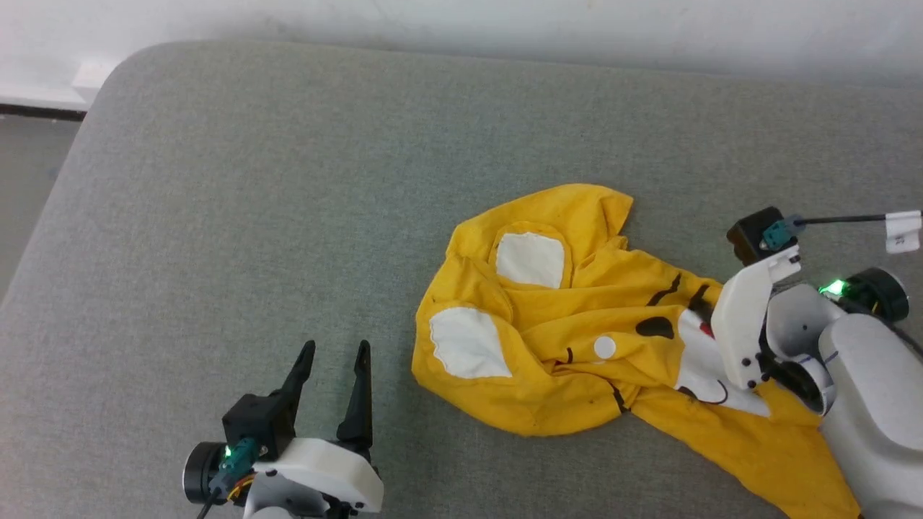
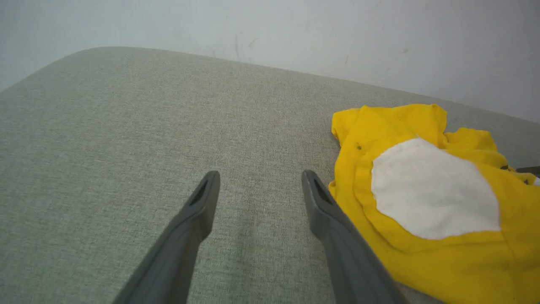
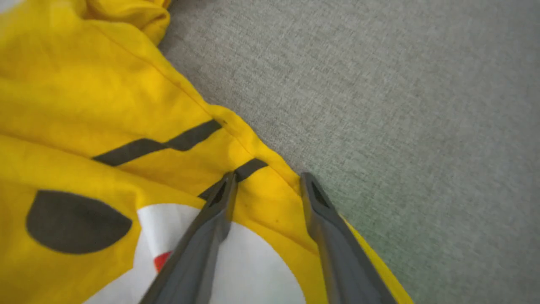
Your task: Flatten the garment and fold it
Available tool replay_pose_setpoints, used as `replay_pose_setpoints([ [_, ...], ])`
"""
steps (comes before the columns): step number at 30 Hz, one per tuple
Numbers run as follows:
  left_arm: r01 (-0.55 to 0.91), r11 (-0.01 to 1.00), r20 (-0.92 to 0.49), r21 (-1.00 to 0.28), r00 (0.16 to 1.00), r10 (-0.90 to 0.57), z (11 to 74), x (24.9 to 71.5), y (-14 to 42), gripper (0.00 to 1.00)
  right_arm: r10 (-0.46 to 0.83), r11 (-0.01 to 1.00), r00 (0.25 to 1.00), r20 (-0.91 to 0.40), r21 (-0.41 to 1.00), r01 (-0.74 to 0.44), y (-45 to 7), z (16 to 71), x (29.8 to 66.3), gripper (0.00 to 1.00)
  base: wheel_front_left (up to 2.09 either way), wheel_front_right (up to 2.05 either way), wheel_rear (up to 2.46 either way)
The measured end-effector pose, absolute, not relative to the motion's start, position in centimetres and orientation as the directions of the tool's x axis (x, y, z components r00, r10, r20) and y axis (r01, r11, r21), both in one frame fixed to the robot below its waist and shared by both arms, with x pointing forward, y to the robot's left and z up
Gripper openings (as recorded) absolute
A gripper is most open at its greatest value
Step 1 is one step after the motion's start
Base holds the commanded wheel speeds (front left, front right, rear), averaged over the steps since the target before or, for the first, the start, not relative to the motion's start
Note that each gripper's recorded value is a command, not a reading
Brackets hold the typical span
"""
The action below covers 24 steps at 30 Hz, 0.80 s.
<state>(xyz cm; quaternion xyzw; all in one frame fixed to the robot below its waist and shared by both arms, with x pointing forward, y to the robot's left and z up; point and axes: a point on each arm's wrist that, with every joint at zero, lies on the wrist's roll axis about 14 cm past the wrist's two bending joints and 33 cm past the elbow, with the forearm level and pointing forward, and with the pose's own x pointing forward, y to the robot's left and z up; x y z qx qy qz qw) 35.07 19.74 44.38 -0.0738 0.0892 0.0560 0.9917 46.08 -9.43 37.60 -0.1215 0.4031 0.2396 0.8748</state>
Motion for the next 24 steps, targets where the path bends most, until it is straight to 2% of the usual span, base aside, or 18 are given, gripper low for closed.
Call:
replay_pose_setpoints([
  [4, -0.135, 0.981, -0.196, -0.137, 0.975, 0.107, 43.9, 35.3, 19.9, 1.00, 0.332, 0.854, 0.573, -0.749, -0.018, -0.519, -9.3, 37.7, 46.9, 0.00, 0.00, 0.00, 0.00],
  [7, -0.127, 0.982, -0.191, -0.140, 0.977, 0.099, 44.0, 35.7, 19.6, 1.00, 0.334, 0.872, 0.621, -0.709, -0.017, -0.488, -10.1, 38.7, 47.7, 0.00, 0.00, 0.00, 0.00],
  [12, -0.099, 0.984, -0.179, -0.145, 0.981, 0.072, 44.2, 36.3, 18.9, 1.00, 0.303, 0.931, 0.767, -0.565, 0.006, -0.364, -13.8, 42.8, 49.2, 0.00, 0.00, 0.00, 0.00],
  [16, -0.067, 0.986, -0.169, -0.150, 0.985, 0.042, 44.4, 36.9, 18.0, 1.00, 0.208, 0.972, 0.827, -0.523, 0.021, -0.232, -18.7, 43.9, 46.9, 0.00, 0.00, 0.00, 0.00],
  [19, -0.041, 0.987, -0.163, -0.158, 0.987, 0.015, 44.4, 37.3, 17.1, 1.00, 0.113, 0.993, 0.779, -0.617, 0.051, -0.104, -22.5, 41.1, 41.4, 0.00, 0.00, 0.00, 0.00],
  [22, -0.027, 0.986, -0.168, -0.162, 0.986, -0.001, 44.2, 37.6, 16.6, 1.00, 0.052, 0.997, 0.655, -0.754, 0.077, 0.010, -24.3, 37.4, 34.0, 0.00, 0.00, 0.00, 0.00],
  [24, -0.020, 0.986, -0.176, -0.163, 0.984, -0.009, 43.9, 37.8, 16.4, 1.00, 0.018, 0.995, 0.595, -0.803, 0.075, 0.071, -24.9, 36.3, 30.5, 0.00, 0.00, 0.00, 0.00],
])
